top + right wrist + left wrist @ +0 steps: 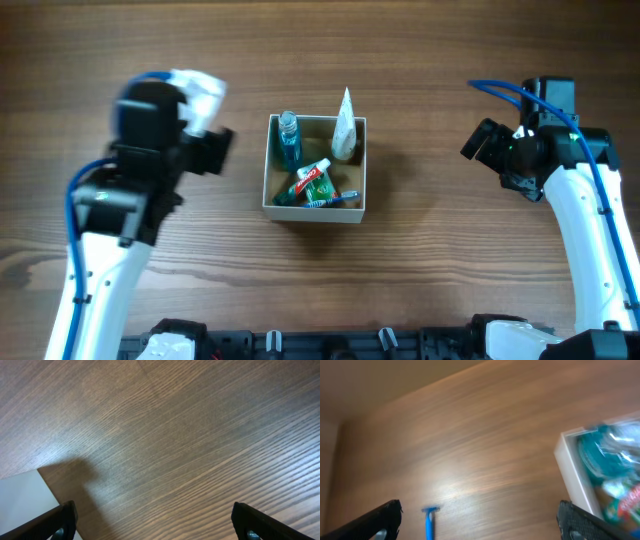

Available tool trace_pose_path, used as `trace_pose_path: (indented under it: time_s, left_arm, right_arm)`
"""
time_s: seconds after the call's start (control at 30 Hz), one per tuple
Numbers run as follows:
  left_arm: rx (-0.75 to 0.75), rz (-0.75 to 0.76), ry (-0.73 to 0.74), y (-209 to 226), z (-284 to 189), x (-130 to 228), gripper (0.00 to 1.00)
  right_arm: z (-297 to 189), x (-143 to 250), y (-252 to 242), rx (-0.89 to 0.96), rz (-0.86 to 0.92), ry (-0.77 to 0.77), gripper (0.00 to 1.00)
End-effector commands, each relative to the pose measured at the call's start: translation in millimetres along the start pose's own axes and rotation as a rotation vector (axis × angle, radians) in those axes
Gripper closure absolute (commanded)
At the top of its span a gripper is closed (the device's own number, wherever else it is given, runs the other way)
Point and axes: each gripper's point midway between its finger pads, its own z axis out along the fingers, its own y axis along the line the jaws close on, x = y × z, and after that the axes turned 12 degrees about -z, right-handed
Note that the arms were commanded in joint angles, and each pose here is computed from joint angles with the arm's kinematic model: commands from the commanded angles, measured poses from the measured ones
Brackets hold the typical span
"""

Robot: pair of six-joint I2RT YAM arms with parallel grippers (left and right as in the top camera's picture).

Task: Pack container
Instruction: 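Place the toothpaste tube into the box with the left gripper, then grasp the blue razor with the left gripper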

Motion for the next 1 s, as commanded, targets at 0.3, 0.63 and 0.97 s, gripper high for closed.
trace_pose_path:
  time_s: [0.3, 0.63, 0.97]
  left_arm:
    - [-0.306, -0.699, 0.582, 168, 157, 181, 0.00]
    - [-0.250, -0.708, 0.694, 152, 196, 223, 0.02]
    - [-0.177, -0.736, 0.712, 138, 199, 225, 0.67]
  right_arm:
    - [3, 1, -5, 0.027, -0.038, 0.004, 0.00]
    - [3, -1, -5, 0.025, -0.037, -0.003, 0.00]
    - [3, 0, -5, 0.026, -0.037, 0.001, 0.00]
